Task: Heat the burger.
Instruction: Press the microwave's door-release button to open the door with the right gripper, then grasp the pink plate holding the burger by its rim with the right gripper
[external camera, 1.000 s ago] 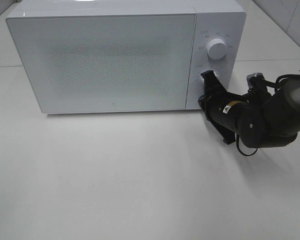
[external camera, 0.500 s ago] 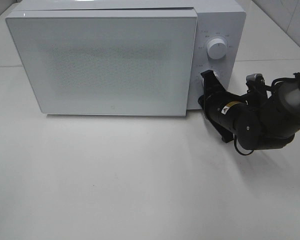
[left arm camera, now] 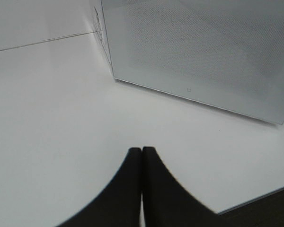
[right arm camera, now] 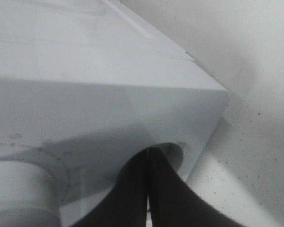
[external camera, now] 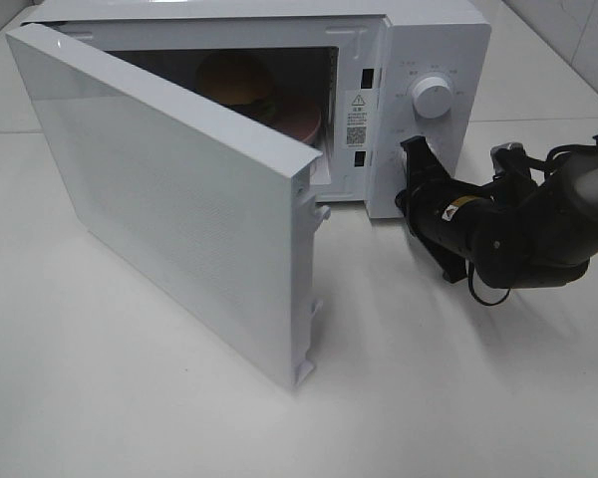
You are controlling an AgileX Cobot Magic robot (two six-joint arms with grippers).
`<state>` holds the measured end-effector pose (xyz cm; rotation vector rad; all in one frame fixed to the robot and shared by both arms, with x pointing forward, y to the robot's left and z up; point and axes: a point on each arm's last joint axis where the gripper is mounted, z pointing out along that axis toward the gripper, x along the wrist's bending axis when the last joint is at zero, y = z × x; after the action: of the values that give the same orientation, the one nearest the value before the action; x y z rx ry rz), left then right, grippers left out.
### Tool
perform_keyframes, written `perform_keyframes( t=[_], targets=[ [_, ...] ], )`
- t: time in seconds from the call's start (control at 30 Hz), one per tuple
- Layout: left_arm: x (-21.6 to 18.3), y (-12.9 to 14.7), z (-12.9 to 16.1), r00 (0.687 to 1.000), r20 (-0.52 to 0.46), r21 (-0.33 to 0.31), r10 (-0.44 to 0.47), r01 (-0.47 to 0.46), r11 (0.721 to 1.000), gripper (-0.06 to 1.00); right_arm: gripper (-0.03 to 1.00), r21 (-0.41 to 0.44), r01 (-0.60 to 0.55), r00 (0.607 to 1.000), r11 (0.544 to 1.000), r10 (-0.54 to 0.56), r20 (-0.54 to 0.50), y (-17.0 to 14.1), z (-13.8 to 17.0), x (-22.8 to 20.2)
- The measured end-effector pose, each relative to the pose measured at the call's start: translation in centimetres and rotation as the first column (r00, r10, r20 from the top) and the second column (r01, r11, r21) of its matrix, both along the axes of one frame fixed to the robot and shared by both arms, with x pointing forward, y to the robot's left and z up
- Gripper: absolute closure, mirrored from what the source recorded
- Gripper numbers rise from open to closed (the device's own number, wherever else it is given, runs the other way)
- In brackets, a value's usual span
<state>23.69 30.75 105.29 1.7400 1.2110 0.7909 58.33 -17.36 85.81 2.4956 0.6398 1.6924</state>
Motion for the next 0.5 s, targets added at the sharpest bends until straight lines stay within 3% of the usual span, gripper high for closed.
perform_keyframes(
  t=[0.37,0.5],
  targets=[
    [0.0,0.0,0.0,1.000,0.000,0.000,0.000,0.000,1.000,0.94,0.95,-0.029,-0.089,0.996,0.996,0.089,0.026,-0.5,2.4,-2.8],
    [0.0,0.0,0.0,1.000,0.000,0.000,0.000,0.000,1.000,0.94,0.95,-0.085,-0.163,0.986,0.983,0.164,0.002,-0.8,2.0,-4.6]
  ],
)
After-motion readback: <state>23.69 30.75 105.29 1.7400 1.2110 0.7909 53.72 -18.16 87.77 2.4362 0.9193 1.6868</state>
